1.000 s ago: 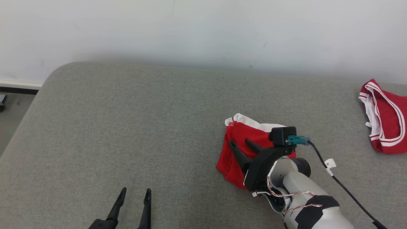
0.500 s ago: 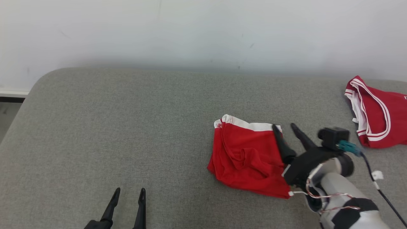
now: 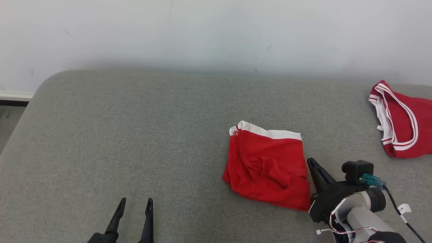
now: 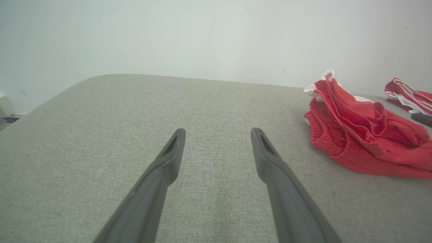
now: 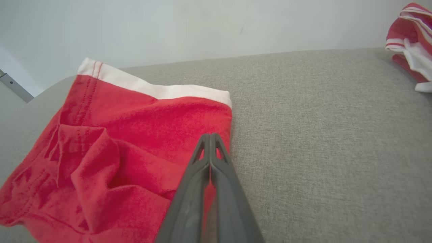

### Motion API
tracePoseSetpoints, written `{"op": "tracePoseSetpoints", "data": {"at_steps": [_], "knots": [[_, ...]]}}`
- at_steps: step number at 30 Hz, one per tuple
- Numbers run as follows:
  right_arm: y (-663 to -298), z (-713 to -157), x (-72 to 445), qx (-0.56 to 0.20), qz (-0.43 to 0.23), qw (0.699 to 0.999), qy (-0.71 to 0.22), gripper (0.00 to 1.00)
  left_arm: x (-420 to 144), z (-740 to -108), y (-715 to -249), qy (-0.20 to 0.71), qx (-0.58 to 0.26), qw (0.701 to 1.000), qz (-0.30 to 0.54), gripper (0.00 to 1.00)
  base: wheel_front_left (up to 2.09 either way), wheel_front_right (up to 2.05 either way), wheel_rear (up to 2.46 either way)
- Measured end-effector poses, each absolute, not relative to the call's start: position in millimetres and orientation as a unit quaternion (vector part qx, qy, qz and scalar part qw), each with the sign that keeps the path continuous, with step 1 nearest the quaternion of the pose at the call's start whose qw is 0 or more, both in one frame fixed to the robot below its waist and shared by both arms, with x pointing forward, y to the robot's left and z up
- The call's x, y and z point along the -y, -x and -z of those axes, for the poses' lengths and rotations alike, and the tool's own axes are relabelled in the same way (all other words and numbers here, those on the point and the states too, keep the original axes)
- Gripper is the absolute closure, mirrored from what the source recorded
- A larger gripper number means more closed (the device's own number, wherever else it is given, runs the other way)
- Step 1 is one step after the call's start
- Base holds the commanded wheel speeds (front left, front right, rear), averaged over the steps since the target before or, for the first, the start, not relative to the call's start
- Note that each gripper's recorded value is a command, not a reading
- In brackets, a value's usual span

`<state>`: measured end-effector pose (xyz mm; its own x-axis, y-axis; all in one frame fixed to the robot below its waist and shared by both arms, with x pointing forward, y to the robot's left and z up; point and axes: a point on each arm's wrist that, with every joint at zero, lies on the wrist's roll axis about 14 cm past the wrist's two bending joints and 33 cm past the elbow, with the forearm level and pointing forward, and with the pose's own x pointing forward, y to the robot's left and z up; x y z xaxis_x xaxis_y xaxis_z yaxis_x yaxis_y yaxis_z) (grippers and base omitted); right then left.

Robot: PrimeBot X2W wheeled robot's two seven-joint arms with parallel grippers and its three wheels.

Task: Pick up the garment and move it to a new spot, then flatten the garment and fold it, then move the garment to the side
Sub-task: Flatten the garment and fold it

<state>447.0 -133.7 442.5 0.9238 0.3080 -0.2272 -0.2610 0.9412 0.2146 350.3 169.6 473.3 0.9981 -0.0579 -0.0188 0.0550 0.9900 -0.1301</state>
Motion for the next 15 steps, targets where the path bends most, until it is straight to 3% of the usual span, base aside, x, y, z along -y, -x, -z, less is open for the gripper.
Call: {"op": "tracePoseSetpoints", "data": {"at_steps": [15], "knots": [[-431,-425,56,-0.154,-0.247,0.955,-0.048,1.00,-183,-472,-343,0.063,-0.013,0.998,0.007,0.00,0.00,0.00,0.00]]}}
